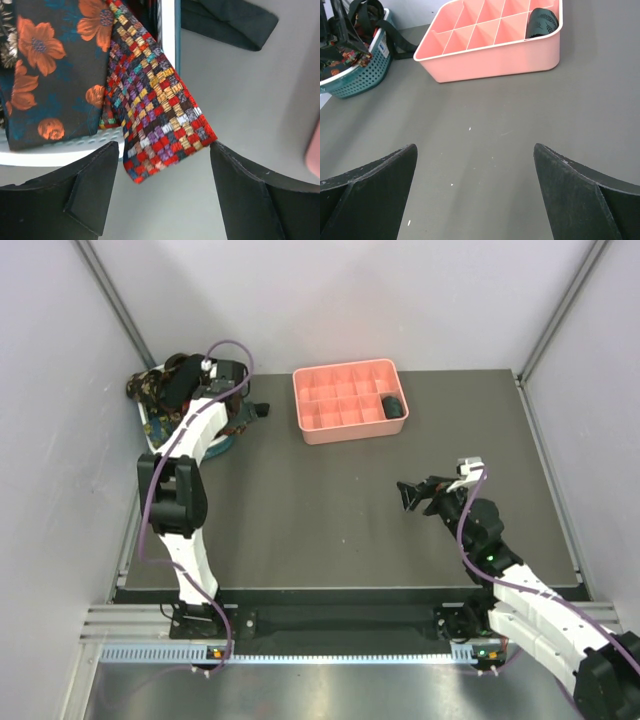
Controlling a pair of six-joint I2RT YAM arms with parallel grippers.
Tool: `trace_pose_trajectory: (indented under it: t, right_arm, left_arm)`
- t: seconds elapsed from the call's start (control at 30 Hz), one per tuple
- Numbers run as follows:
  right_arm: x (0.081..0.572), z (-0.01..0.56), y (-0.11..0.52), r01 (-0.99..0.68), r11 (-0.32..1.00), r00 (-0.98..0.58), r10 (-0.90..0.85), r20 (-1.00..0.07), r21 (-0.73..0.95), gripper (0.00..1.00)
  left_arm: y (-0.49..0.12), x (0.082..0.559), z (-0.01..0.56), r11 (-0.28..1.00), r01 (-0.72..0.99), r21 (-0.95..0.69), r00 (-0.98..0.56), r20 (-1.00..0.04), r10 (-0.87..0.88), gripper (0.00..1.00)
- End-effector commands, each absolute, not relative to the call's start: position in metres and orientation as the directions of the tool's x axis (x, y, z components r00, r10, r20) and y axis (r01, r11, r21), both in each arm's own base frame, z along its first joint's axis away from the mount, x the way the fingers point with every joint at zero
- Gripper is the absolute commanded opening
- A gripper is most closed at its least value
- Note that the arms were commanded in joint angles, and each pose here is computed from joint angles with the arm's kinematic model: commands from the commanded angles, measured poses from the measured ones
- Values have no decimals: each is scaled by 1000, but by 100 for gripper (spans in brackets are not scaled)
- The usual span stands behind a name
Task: Roll the ties
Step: Grab a tie with the left arm
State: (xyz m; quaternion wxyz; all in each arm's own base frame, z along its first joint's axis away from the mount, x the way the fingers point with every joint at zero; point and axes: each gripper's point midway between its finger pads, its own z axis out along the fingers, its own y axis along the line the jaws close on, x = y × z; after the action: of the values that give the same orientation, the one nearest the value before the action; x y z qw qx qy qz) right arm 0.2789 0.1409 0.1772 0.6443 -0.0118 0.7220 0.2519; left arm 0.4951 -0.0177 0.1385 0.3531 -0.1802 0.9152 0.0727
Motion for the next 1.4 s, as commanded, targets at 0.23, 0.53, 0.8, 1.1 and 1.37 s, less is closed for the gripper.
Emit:
trace_pose_trajectory:
  t: [0.23, 0.53, 0.8, 1.1, 1.37]
  right_arm:
    - [281, 191, 146, -373, 861, -134, 317, -939, 344, 100]
    - [281, 192, 146, -376, 861, -133, 316, -939, 343, 99]
    - [281, 191, 148, -381, 859, -138, 312, -940, 341, 100]
    - [281, 190, 149, -385, 858, -144, 309, -940, 341, 100]
    - [281, 193, 148, -387, 859, -134, 306, -943, 334, 100]
  left_arm:
    - [-5, 509, 122, 934, -333, 129, -731, -662, -169, 31]
    - [5, 510, 177, 906, -412, 98, -619, -760, -199, 0]
    - [20, 502, 251, 862, -507, 16, -442, -863, -244, 0]
    - [13, 492, 374, 858, -464, -219, -169, -929, -328, 0]
    - [-25, 442, 481, 848, -180, -499, 33, -864, -502, 0]
